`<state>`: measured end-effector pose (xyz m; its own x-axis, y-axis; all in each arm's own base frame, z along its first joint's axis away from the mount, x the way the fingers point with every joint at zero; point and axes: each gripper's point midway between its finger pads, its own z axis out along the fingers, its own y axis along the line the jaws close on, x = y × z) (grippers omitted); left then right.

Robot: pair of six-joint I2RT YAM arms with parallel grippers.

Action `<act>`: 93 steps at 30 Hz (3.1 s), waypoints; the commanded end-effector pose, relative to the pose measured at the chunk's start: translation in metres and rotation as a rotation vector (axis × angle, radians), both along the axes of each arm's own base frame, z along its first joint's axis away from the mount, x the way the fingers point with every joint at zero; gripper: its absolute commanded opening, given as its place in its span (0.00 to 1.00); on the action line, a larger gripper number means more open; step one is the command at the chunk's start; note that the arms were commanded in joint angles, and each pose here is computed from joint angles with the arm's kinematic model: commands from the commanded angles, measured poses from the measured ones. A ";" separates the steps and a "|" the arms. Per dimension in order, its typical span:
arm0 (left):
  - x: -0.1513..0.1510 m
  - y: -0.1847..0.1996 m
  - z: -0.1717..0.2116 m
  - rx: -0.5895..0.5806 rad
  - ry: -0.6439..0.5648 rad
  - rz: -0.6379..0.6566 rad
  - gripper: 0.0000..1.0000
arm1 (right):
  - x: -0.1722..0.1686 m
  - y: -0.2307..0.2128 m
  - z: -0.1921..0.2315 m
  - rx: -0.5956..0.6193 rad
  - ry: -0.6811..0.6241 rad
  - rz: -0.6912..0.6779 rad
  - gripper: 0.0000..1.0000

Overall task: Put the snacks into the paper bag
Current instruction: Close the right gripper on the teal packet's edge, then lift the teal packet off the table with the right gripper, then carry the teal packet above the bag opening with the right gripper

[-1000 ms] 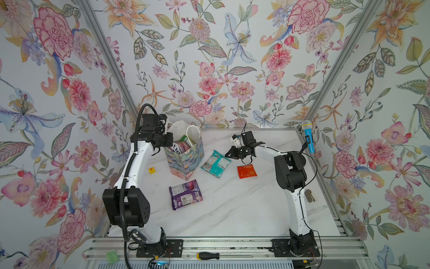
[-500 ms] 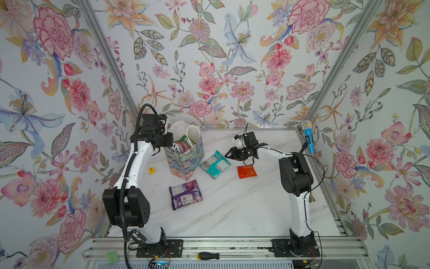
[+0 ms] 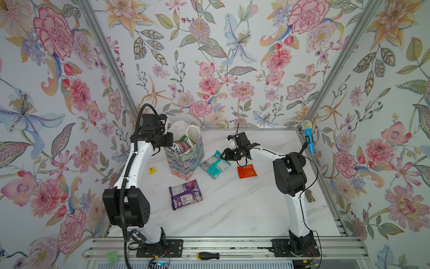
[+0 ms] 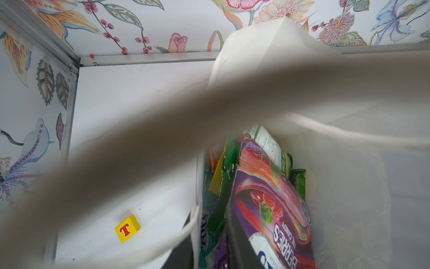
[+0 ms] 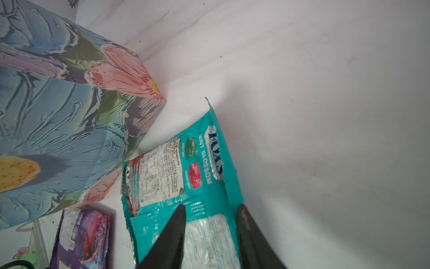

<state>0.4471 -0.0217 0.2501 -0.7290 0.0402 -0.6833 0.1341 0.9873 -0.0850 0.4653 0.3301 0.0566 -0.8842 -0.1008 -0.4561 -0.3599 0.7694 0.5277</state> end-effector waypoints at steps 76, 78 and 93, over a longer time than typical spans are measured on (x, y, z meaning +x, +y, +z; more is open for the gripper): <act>-0.014 -0.007 0.005 -0.041 -0.007 -0.042 0.22 | 0.019 0.088 0.425 0.624 -0.727 -0.101 0.00; -0.014 -0.007 0.005 -0.044 -0.008 -0.043 0.22 | 0.022 0.090 0.425 0.644 -0.733 -0.099 0.00; -0.014 -0.008 0.006 -0.050 -0.011 -0.046 0.22 | -0.025 0.142 0.428 0.711 -0.725 0.071 0.00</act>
